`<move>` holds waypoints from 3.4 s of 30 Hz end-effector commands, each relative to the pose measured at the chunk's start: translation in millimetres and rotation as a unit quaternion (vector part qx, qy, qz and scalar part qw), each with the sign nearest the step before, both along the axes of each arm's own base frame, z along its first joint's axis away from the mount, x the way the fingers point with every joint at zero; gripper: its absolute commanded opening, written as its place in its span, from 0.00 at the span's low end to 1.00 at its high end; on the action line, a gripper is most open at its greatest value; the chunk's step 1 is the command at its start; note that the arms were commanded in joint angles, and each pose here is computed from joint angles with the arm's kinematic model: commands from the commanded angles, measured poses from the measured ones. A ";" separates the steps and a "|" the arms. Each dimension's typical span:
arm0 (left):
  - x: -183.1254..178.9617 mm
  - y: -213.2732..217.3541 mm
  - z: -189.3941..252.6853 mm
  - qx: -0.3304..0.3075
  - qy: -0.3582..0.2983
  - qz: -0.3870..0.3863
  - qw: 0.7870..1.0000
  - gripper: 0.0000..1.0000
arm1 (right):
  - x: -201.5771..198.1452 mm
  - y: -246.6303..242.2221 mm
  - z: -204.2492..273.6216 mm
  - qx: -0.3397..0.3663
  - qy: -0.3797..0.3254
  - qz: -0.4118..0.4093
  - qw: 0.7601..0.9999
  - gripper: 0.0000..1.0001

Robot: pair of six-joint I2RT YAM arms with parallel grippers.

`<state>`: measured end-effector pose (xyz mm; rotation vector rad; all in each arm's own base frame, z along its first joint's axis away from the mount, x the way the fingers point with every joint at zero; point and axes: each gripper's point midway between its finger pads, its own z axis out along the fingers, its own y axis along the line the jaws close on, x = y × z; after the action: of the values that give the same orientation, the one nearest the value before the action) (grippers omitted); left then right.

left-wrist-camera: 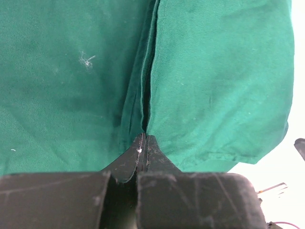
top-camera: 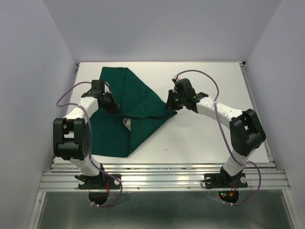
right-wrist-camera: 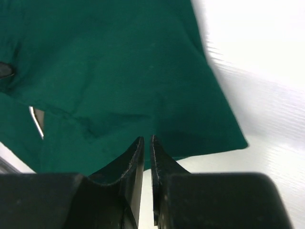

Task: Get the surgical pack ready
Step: Pack the surgical kit at the center of the board.

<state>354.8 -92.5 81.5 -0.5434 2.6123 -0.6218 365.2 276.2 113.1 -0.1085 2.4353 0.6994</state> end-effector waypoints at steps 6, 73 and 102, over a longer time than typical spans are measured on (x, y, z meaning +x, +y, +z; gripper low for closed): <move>-7.5 -1.2 37.2 0.005 -0.037 -0.013 0.999 0.00 | -16.4 30.4 -7.1 0.007 0.008 0.024 1.000 0.16; 72.6 -102.2 -8.0 0.116 -0.016 -0.108 0.987 0.00 | 40.4 -77.5 58.9 -0.067 -0.105 -0.135 0.983 0.19; -70.1 81.5 -20.5 0.174 0.069 0.124 0.975 0.59 | 104.7 -95.1 -47.2 -0.040 0.014 -0.123 0.992 0.16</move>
<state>289.5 -14.9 55.3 -0.7875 2.6675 -0.0641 498.2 141.6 32.0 0.2527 2.4927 0.3377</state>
